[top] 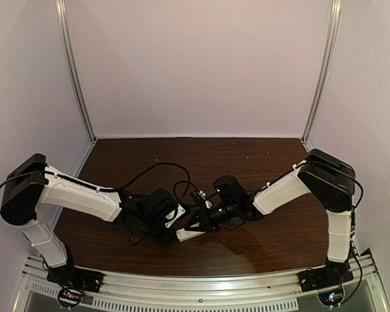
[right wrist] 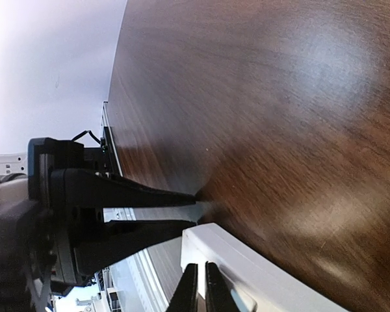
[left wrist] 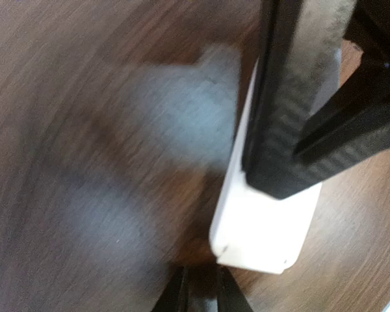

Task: Load the batteries into the remote control
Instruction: Load the battery cover onto the remote control without the battery cover.

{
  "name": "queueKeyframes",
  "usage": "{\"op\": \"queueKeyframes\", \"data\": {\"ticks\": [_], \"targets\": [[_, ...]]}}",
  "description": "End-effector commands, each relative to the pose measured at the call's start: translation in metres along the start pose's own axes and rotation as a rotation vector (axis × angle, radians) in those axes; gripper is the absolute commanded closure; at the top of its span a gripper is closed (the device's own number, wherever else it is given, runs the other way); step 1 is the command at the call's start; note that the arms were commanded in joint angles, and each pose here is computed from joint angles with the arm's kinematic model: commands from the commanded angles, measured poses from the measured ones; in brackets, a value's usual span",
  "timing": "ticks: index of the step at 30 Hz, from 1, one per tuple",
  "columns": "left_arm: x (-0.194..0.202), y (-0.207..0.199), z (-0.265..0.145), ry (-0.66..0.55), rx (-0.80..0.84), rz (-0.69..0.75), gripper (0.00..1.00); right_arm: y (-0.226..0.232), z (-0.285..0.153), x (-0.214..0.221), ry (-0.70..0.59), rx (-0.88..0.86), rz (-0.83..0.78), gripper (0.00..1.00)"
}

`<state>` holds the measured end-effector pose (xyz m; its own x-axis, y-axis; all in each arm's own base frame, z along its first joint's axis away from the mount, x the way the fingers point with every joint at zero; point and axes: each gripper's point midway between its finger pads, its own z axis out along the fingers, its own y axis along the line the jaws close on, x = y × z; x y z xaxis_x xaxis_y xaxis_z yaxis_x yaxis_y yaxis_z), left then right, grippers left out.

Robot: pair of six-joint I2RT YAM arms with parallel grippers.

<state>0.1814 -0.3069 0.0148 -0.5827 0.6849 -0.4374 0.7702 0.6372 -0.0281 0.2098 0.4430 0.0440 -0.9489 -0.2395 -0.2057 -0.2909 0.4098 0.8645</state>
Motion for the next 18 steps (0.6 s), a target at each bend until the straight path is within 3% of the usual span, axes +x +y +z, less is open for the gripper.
{"op": "queueKeyframes", "data": {"ticks": [1,13,18], "targets": [[-0.010,-0.004,0.007,0.029,-0.042,0.013,0.85,-0.037,0.000,0.020,0.043,0.104,0.069,0.93],[-0.019,-0.011,0.021,0.083,-0.063,0.038,0.86,-0.036,0.000,0.022,0.044,0.087,0.069,0.93],[-0.018,-0.011,0.018,0.067,-0.057,0.027,0.80,-0.030,-0.006,0.013,0.025,0.072,0.059,0.92]]}}
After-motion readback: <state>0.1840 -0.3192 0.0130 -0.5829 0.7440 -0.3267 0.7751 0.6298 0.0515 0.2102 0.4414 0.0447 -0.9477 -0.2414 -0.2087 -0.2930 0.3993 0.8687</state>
